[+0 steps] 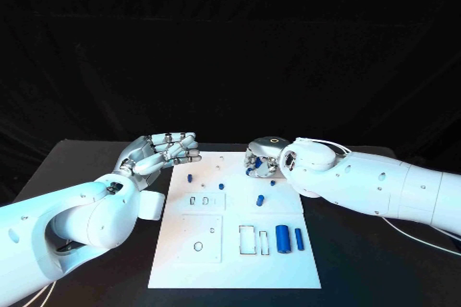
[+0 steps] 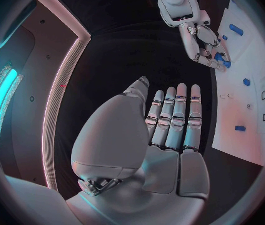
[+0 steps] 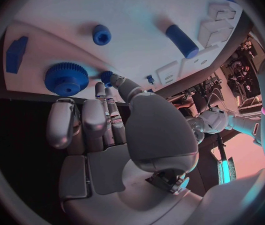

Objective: Assemble the parts on the task board

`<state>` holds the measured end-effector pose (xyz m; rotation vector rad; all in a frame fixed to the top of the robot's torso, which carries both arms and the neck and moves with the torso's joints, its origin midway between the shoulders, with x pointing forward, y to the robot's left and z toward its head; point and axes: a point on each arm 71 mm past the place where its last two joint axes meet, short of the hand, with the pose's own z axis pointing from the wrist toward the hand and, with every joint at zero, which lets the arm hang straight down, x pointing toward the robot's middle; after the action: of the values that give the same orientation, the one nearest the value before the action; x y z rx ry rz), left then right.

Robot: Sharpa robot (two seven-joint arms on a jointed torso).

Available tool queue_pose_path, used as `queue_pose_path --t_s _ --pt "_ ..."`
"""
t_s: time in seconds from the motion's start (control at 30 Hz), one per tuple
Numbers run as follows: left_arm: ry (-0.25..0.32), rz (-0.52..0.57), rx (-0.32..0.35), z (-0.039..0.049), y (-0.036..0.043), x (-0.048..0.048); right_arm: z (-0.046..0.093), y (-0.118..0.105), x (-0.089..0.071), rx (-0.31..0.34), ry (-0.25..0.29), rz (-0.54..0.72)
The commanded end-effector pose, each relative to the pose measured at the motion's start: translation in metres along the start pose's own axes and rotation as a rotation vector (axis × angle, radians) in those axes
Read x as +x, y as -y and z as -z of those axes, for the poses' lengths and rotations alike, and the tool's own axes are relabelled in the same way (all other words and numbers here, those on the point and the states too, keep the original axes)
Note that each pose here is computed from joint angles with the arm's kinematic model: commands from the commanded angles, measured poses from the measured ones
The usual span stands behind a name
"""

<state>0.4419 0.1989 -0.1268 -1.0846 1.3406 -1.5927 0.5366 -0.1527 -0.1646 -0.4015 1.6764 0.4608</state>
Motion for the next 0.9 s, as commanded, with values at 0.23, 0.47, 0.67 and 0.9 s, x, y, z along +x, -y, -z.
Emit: queue_pose_path --t_s 0.23,0.47,0.67,0.9 --pt "-0.019 0.002 0.013 -0.0002 0.0025 0.0020 -0.002 0.003 0.004 0.008 -0.032 0.024" --pt "-0.019 0.002 0.014 -0.0002 0.0031 0.0016 -0.002 0.002 0.004 0.002 -0.025 0.023" --pt "-0.020 0.002 0.014 -0.0004 0.0034 0.0019 -0.002 0.001 0.002 -0.004 0.008 0.014" --pt "-0.015 0.000 0.014 -0.0007 0.0034 -0.0001 0.003 0.000 -0.009 -0.012 0.142 -0.046"
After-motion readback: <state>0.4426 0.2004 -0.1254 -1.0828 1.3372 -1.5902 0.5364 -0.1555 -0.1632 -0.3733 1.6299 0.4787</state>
